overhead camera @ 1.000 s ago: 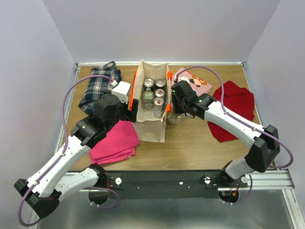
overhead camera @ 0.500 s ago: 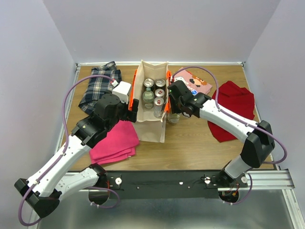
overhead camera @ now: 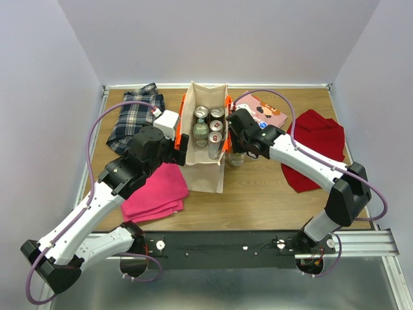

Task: Take the beverage out of the canvas bag
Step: Place the drink at the center of the board.

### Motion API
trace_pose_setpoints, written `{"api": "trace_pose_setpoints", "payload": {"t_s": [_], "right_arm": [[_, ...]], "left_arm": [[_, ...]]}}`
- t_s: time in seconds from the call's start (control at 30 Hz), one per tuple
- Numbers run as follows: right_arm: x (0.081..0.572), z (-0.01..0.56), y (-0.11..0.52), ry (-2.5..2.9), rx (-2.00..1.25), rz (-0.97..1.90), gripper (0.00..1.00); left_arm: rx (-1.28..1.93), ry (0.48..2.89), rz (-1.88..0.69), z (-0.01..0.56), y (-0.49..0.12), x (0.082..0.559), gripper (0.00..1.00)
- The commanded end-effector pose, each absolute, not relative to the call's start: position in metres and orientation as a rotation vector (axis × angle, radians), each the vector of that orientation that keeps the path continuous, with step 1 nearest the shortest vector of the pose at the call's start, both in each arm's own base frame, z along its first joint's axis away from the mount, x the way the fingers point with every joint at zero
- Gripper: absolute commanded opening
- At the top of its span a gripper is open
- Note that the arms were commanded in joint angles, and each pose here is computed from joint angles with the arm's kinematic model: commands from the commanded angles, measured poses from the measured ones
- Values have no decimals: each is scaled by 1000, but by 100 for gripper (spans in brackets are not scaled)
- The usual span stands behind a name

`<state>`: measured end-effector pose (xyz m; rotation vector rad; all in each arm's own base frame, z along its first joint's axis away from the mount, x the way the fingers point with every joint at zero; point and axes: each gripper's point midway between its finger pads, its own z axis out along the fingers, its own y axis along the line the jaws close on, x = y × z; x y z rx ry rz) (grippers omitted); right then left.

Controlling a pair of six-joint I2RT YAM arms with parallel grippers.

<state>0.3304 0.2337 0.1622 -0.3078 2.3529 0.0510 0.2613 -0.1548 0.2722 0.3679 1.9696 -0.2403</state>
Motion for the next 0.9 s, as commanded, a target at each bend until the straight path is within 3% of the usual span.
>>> {"api": "trace_pose_setpoints", "payload": {"t_s": [0.0, 0.07, 0.13, 0.17, 0.2, 0.3, 0.37, 0.87], "right_arm": [[350, 199, 239, 2233, -225, 78, 21], [349, 201, 238, 2228, -221, 83, 38], [349, 201, 238, 2228, -216, 83, 40], [349, 202, 238, 2225, -211, 88, 52], [349, 204, 237, 2221, -207, 87, 58], [348, 206, 236, 2217, -195, 94, 59], [348, 208, 236, 2213, -188, 98, 71], [342, 279, 231, 2096, -145, 191, 76]], "left_arm": [[369, 1953, -242, 274, -157, 264, 99], [369, 1951, -244, 275, -157, 264, 99], [369, 1951, -244, 276, -157, 265, 99], [370, 1949, -246, 276, -158, 264, 99], [370, 1948, -249, 277, -158, 264, 99], [374, 1948, -251, 277, -158, 264, 99], [375, 1947, -254, 278, -159, 264, 99], [492, 1954, -354, 271, -178, 255, 99]]}}
